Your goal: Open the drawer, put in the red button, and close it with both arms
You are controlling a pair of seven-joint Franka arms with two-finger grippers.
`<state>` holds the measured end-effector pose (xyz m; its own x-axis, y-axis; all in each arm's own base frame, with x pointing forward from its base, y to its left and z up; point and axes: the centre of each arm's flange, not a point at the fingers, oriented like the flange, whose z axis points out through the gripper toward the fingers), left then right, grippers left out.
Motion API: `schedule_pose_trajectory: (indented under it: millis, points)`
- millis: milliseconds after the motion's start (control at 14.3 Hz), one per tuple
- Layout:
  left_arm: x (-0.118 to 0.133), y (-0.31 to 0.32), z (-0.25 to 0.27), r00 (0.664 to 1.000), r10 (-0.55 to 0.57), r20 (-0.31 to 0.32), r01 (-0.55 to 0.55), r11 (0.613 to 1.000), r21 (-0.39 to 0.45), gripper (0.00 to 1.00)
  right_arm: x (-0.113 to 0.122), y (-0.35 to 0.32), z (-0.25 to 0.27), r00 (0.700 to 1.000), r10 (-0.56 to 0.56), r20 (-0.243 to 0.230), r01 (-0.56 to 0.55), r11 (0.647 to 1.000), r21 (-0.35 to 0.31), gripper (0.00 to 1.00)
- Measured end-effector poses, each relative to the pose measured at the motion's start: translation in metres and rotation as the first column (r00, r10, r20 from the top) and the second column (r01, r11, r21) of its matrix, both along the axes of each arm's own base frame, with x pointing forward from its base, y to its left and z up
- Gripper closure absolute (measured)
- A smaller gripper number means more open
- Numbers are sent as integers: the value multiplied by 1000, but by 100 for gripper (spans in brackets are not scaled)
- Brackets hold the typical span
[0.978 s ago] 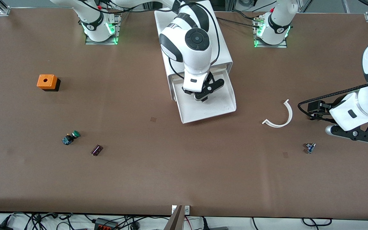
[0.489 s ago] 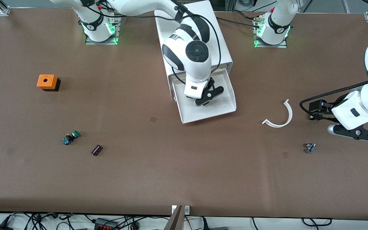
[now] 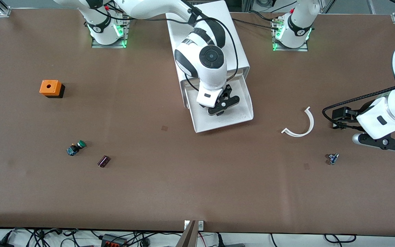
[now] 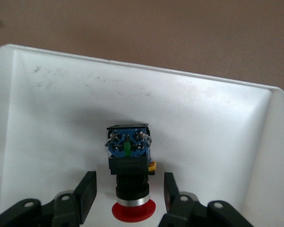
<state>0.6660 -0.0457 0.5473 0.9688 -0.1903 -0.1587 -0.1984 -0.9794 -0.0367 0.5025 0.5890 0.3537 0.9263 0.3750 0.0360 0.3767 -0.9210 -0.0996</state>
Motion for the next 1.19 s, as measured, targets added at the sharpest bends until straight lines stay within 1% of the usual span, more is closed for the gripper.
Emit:
schedule_pose_trajectory:
  millis: [70, 210, 349, 419, 489, 559, 699, 839, 978, 1188]
  points:
    - [0, 0, 0, 1000, 5, 1, -5, 1000, 1, 0, 5, 0, 17, 999, -34, 18, 33, 999, 24, 18]
    - [-1, -6, 0, 999, 50, -3, -50, 998, -32, 0, 23, -10, 53, 994, -94, 58, 90, 993, 70, 1]
    - [-1, -16, 0, 991, 136, -11, -136, 987, -82, 0, 54, -42, 79, 985, -156, 80, 149, 985, 88, 0]
    - [0, -25, 1, 986, 167, -4, -167, 981, -99, 0, 74, -66, 86, 977, -194, 84, 187, 979, 82, 0]
    - [2, -40, -1, 980, 197, 14, -194, 975, -111, 0, 93, -93, 90, 969, -233, 82, 228, 972, 61, 0]
    - [4, -60, -6, 971, 235, 36, -229, 966, -116, 0, 109, -121, 91, 960, -269, 74, 268, 963, 26, 0]
    - [6, -107, -27, 951, 302, 72, -292, 948, -130, 0, 135, -177, 92, 941, -336, 47, 339, 939, -58, 0]
    - [7, -149, -61, 937, 336, 97, -320, 936, -150, 0, 155, -230, 90, 934, -358, 9, 356, 925, -130, 0]
    - [7, -187, -102, 925, 365, 108, -345, 923, -168, 0, 173, -283, 93, 931, -364, -20, 356, 919, -167, 0]
    - [1, -249, -168, 932, 338, 133, -309, 930, -200, 0, 196, -360, 100, 912, -407, -45, 392, 901, -187, 0]
